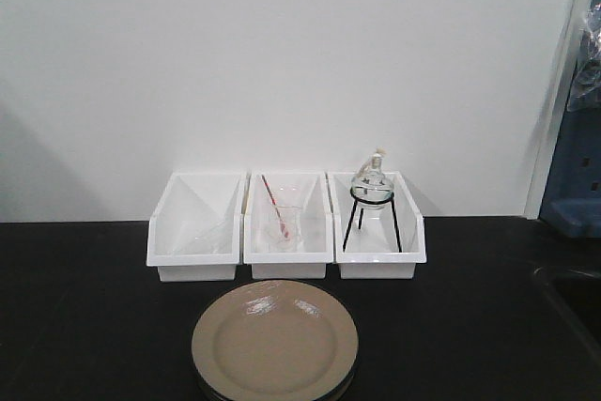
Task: Arrange circular plates on left workspace
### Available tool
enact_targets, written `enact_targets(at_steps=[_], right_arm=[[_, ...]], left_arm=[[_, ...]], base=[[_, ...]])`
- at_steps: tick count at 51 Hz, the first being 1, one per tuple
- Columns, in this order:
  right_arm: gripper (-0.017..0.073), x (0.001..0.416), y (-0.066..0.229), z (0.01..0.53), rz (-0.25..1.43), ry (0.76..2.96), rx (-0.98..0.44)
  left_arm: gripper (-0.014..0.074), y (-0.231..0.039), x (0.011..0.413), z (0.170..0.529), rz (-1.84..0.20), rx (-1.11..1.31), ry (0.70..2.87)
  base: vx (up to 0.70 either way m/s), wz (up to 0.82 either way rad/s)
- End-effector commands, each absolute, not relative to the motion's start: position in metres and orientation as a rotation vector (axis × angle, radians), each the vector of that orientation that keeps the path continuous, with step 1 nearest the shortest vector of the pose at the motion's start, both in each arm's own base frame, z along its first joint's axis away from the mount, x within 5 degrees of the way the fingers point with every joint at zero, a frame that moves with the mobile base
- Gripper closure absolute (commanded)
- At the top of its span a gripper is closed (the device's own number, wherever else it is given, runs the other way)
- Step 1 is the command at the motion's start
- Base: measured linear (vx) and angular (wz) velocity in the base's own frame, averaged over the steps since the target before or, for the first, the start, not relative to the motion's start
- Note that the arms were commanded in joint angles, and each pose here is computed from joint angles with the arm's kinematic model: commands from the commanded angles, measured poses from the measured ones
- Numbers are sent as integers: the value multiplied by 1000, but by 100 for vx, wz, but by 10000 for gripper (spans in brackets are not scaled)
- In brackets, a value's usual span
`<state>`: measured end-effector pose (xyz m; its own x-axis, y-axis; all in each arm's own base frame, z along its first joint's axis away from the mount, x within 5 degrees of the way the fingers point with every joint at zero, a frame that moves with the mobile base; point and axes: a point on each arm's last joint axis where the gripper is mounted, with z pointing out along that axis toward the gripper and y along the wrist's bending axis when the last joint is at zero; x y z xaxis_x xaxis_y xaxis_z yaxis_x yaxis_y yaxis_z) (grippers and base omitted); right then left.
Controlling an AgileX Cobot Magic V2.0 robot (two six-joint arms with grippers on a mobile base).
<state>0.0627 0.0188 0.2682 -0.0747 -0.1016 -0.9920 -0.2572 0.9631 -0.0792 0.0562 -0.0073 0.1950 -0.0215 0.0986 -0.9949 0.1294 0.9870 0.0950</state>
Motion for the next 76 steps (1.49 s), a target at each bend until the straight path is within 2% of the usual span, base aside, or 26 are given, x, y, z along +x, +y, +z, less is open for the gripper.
enact_targets(at_steps=[1, 27, 35, 40, 45, 51, 60, 76], right_arm=[[561, 64, 16, 284, 110, 1561, -239], [561, 64, 16, 284, 103, 1561, -243], [561, 69, 12, 268, -25, 1554, -290], [561, 71, 11, 241, -1, 1535, -232], [561, 68, 11, 217, -5, 1507, -249], [561, 65, 7, 198, 7, 1528, -143], [561, 56, 0, 199, -93, 1488, -89], [561, 57, -1, 199, -100, 1494, -76]], left_arm=[[594, -7, 56, 196, -47, 148, 1525], [594, -7, 56, 196, -47, 148, 1525], [594, -7, 56, 196, -47, 148, 1525], [594, -7, 56, 196, -47, 148, 1525], [594, -7, 56, 196, -47, 148, 1525], [594, -7, 56, 196, -47, 148, 1525], [594, -7, 56, 196, -47, 148, 1525], [594, -7, 56, 196, -47, 148, 1525]], base=[[0, 0], [0, 0], [0, 0], [0, 0], [0, 0], [0, 0], [0, 0], [0, 0]])
